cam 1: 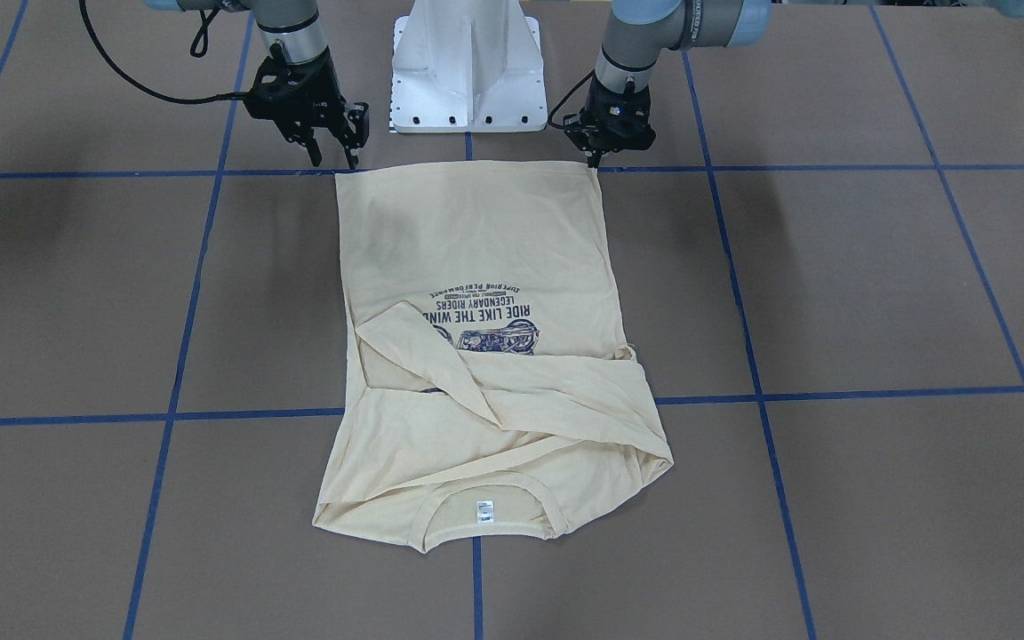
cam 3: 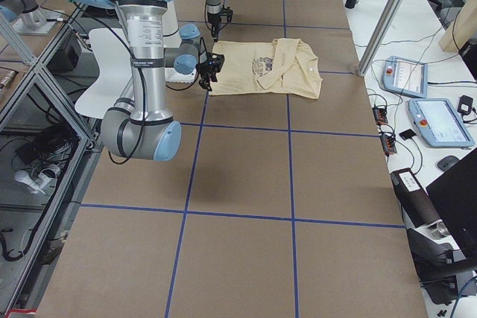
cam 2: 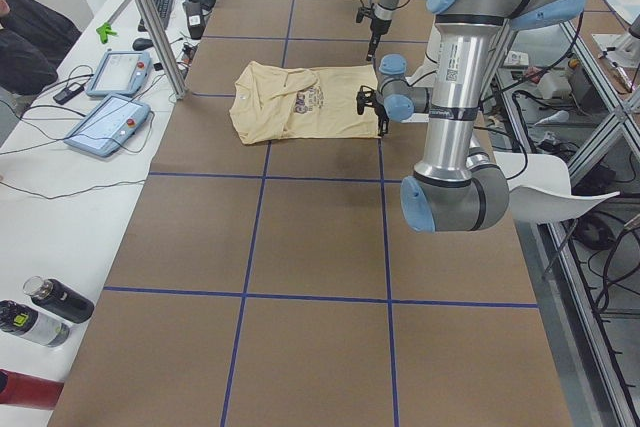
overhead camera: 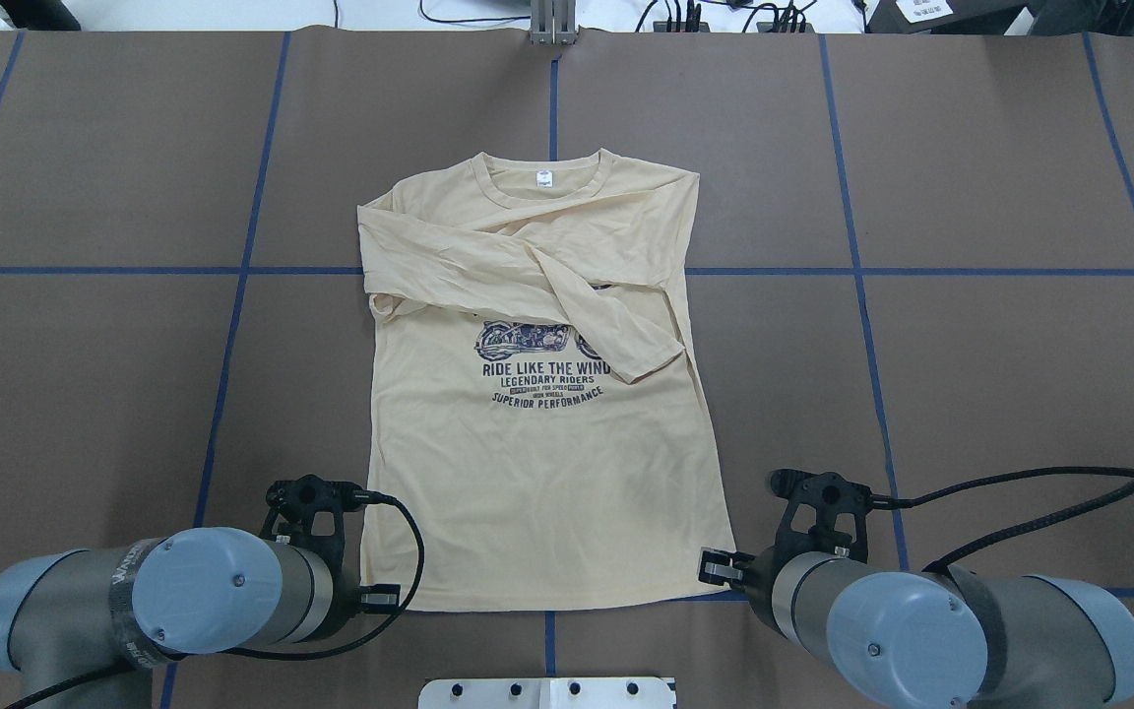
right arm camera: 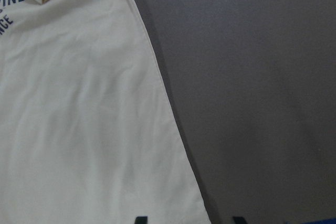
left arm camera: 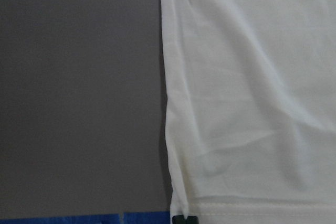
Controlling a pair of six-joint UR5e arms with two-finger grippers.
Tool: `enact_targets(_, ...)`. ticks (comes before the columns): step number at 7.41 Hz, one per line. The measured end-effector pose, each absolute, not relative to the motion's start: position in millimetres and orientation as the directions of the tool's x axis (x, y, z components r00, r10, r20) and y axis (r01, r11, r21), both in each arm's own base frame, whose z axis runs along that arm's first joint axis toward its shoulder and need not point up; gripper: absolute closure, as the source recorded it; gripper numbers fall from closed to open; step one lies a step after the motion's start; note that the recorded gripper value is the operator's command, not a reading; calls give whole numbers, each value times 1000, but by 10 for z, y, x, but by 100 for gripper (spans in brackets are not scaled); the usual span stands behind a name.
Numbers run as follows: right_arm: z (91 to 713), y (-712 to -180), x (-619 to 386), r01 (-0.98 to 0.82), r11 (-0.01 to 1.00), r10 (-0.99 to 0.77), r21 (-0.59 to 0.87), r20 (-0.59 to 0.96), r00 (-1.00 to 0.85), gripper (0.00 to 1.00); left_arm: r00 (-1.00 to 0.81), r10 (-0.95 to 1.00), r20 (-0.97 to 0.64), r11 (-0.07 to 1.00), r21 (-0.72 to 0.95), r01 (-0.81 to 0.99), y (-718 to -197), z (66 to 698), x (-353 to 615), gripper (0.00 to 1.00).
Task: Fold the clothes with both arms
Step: 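Grasp the hem corners with both grippers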
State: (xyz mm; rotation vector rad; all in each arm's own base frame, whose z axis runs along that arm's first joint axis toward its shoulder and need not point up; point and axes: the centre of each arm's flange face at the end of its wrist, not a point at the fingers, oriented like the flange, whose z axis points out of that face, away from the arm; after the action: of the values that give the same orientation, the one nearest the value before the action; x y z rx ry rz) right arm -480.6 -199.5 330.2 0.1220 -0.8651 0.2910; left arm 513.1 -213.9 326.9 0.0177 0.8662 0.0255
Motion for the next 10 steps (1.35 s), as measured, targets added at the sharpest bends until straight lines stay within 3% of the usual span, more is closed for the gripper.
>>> enact_targets(2, 3494, -1956, -4903, -306, 952, 198, 1, 762, 616, 56, 645, 30, -763, 1000, 25, -16, -2132, 3253, 5140, 100)
enact_targets(7, 3561, -1857, -4991, -305, 952, 182, 22, 759, 625, 57, 639, 32, -768, 999, 26, -18, -2123, 3220, 5145, 100)
enact_targets(9, 3562, -1809, -5015, -303, 953, 181, 23, 759, 625, 65, 638, 32, -770, 999, 27, -17, -2125, 3211, 5139, 100)
enact_targets(10, 3562, -1792, -5027, -303, 953, 182, 20, 760, 624, 79, 637, 32, -770, 999, 27, -17, -2124, 3206, 5136, 100)
